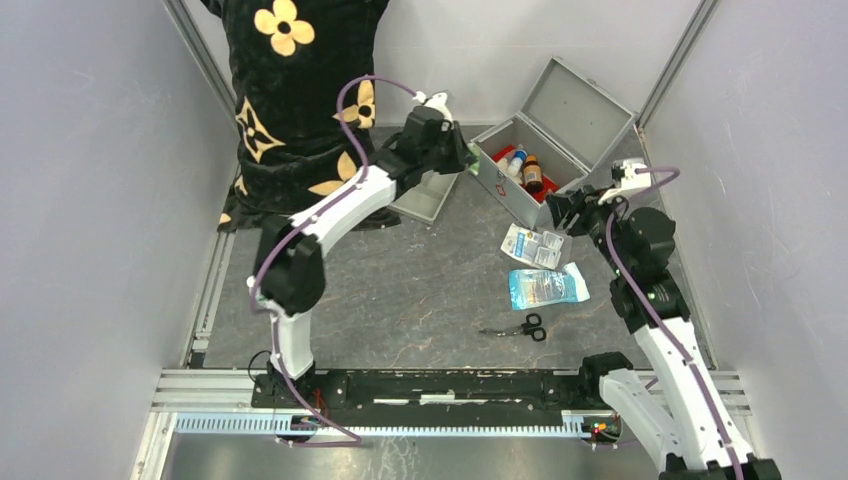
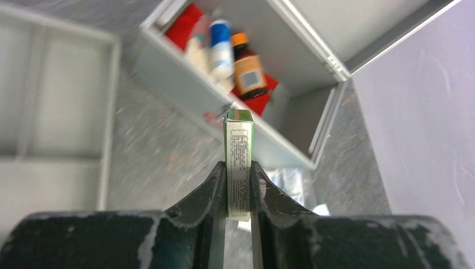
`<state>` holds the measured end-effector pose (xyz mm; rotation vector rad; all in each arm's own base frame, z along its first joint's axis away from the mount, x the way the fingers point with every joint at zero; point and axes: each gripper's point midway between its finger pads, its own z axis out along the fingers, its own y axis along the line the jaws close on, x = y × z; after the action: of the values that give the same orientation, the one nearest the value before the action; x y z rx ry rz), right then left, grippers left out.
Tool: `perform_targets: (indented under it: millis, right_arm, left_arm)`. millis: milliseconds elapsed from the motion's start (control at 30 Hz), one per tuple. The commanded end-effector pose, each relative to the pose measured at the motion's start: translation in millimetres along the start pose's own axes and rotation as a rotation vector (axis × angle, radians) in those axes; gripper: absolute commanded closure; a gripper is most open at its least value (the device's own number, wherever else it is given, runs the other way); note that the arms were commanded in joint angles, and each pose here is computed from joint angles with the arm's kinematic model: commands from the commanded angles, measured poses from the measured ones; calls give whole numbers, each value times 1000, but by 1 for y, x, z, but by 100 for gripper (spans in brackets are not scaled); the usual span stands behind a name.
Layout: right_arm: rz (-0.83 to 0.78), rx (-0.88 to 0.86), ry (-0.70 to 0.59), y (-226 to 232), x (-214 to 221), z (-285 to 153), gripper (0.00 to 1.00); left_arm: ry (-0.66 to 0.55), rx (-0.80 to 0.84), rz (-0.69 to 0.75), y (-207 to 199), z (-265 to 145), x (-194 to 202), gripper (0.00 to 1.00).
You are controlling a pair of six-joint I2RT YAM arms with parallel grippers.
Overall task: Organize the medicine kit
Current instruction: Place the medical item at the medicine box.
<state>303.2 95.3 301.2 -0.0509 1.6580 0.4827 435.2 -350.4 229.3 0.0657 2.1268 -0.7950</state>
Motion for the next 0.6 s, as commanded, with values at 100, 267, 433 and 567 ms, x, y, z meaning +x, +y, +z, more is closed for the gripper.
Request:
perform_targets:
  millis: [100, 267, 433, 567]
  right_arm:
    - [1, 50, 113, -10, 37, -20, 46]
    - [-17, 53, 123, -9, 38, -26, 46]
    - [-43, 66, 121, -11, 39, -28, 46]
    - [-53, 68, 126, -11, 41, -30, 45]
  left_arm:
    - [-43, 319, -47, -64, 79, -22, 87]
    - [-119, 442, -115, -80, 105, -27, 85]
    - [-134, 503, -120, -100, 125, -24, 82]
    - [-149, 493, -94, -105, 137, -20, 69]
